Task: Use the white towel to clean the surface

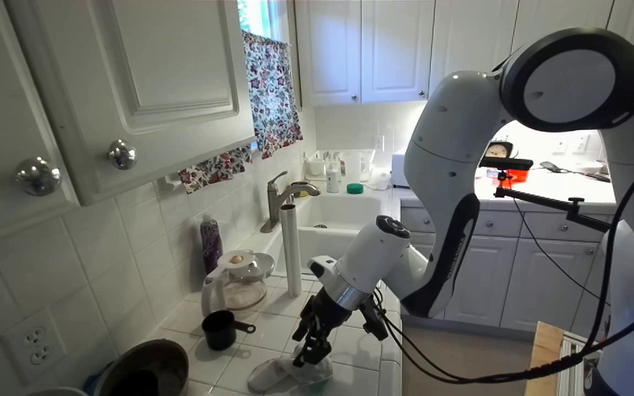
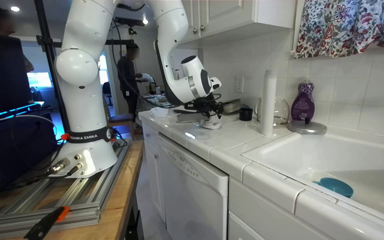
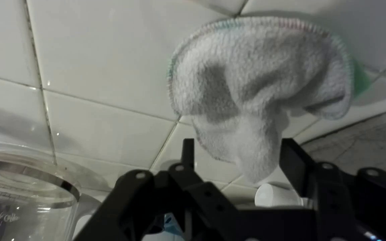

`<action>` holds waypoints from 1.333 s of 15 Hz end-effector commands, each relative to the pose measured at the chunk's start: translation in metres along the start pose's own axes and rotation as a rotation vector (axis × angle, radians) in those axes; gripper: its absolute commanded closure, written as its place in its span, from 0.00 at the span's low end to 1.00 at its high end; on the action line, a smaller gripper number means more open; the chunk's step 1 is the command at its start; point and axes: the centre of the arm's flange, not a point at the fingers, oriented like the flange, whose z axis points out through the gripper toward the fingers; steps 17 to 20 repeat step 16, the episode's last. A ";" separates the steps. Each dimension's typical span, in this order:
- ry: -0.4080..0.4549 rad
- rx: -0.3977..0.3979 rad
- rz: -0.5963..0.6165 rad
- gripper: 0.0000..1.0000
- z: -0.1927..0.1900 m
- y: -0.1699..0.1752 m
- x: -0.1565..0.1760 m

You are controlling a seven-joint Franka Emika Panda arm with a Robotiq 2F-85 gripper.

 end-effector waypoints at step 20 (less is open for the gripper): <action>-0.233 -0.380 0.588 0.00 -0.112 0.027 -0.052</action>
